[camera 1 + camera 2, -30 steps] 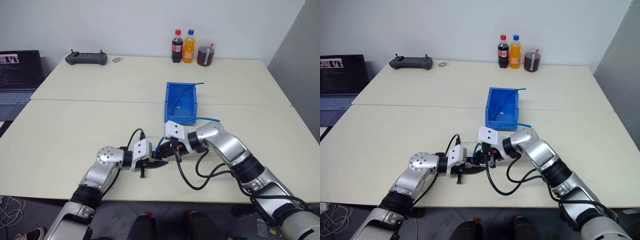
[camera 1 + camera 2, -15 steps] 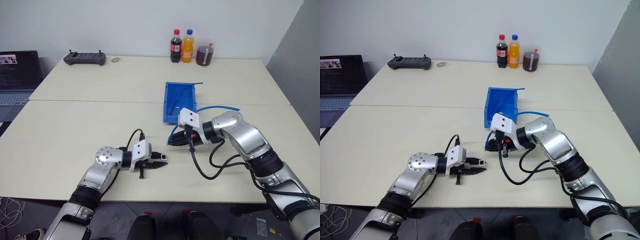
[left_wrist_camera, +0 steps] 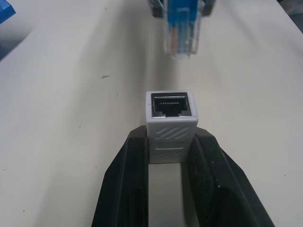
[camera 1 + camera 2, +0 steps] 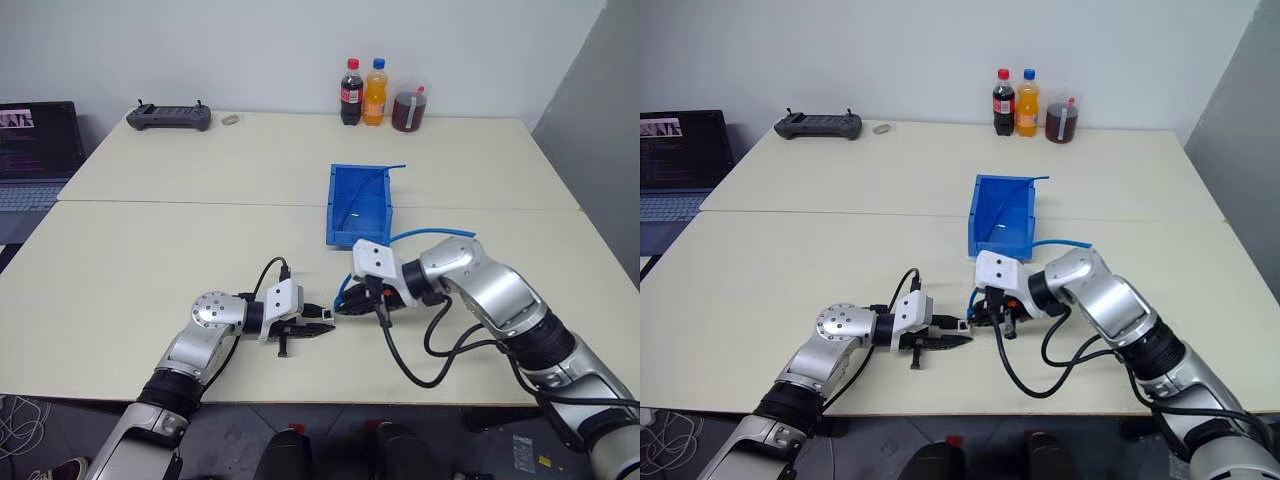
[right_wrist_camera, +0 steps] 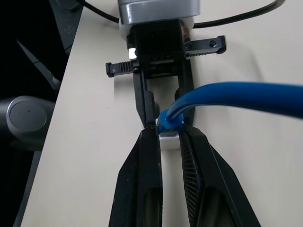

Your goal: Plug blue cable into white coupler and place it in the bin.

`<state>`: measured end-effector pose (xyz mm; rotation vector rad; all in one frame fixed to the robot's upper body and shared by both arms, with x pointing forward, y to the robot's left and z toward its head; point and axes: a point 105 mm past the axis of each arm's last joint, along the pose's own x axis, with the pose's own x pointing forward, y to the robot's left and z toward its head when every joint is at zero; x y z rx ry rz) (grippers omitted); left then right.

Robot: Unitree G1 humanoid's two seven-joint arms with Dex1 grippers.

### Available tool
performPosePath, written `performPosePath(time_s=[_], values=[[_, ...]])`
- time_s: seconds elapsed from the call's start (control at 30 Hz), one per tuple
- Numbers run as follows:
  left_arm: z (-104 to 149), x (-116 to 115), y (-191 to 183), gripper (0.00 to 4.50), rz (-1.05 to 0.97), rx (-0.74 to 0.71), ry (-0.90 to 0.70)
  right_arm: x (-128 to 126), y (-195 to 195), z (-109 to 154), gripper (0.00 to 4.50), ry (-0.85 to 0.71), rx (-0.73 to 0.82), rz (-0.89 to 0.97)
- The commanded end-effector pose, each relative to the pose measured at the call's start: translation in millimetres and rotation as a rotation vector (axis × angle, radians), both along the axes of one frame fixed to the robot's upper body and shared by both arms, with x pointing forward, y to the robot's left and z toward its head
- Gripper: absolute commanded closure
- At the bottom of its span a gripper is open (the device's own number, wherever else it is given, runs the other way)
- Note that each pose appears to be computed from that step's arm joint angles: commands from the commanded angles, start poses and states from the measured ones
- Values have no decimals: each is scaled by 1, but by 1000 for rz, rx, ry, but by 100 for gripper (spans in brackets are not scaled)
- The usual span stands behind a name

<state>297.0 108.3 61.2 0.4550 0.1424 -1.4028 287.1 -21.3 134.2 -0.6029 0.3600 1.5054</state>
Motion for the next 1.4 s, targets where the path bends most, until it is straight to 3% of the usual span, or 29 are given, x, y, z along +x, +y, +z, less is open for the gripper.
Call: performPosePath(time_s=[0.03, 0.6, 1.4], values=[[-6, -2, -1, 371, -11, 21, 12, -2, 7, 0, 425, -44, -7, 29], [-8, -6, 2, 371, -10, 28, 19, 12, 13, -2, 425, -63, -7, 11], [-8, -5, 3, 371, -7, 29, 9, 4, 11, -23, 425, -63, -72, 42]])
